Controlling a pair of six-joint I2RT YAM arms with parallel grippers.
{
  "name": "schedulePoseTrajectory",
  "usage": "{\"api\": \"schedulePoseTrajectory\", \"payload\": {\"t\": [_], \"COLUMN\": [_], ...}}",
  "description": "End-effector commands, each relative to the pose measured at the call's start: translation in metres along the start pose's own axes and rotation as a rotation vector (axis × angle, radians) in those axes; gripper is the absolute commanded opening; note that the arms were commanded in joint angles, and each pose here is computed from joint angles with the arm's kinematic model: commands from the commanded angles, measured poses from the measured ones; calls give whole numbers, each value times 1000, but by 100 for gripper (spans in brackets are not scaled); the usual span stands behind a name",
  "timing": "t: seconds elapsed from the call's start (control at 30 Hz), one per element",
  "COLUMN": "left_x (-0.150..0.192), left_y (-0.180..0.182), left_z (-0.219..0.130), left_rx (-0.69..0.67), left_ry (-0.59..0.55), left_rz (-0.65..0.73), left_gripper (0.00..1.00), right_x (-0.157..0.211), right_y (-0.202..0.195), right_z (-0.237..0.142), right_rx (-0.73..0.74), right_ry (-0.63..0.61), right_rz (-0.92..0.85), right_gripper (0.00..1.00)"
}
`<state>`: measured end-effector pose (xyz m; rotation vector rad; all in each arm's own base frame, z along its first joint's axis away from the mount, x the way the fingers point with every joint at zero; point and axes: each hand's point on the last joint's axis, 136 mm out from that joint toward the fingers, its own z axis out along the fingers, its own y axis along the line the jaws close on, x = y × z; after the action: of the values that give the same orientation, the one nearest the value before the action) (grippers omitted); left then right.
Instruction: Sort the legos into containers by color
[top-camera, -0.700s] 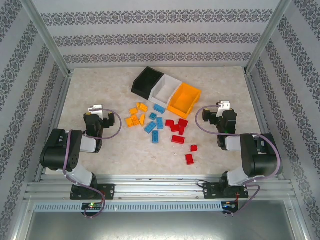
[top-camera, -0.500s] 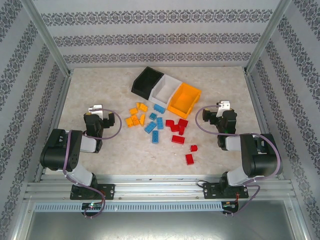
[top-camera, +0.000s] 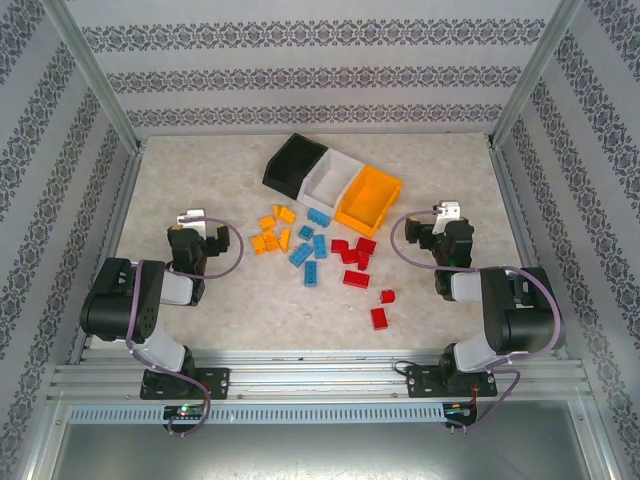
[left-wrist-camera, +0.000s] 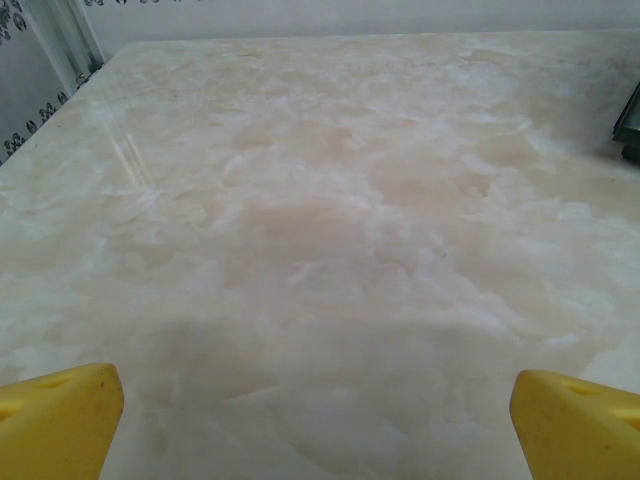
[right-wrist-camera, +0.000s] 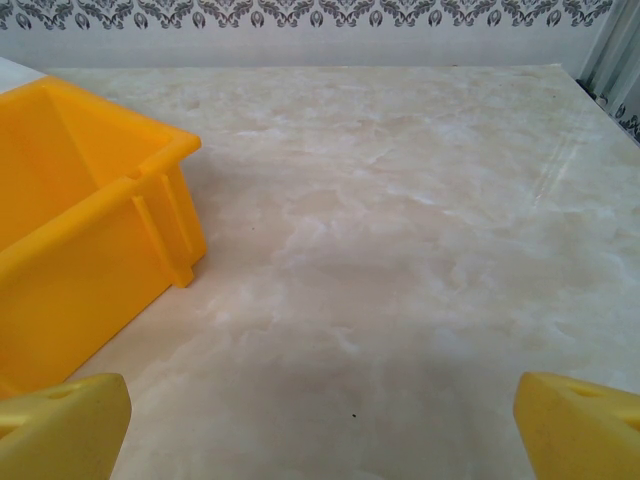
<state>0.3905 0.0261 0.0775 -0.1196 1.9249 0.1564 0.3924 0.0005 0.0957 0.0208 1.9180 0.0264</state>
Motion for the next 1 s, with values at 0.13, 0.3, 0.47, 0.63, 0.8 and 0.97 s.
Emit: {"api": "schedulePoseTrajectory", "payload": {"t": [0.13,0.3,0.47,0.63,0.8,0.97], "left_x": [-13,-13,-16,-19,-19,-36], "left_y": [0,5,15,14,14,3], "left_z": [1,0,-4,-15,-12,-28], "left_rx": [5,-24,-76,-62,-62,-33], "left_ry": [-26,-33,-44,-99,-85,-98], "left_rz": [-19,-33,-54,-60,-56,-4], "left_gripper": [100,100,100,100,100,100], "right_x": [-11,-11,-15,-38,-78,-92], "right_y": [4,3,-6,-24,-23,0], "right_z": [3,3,2,-8,-27,-35], "right_rx": [-24,-15,41,147,134,16], "right_ry": [-23,-23,-24,45,22,110], "right_rz": [3,3,22,55,158,201], "right_gripper": [98,98,98,98,98,98]}}
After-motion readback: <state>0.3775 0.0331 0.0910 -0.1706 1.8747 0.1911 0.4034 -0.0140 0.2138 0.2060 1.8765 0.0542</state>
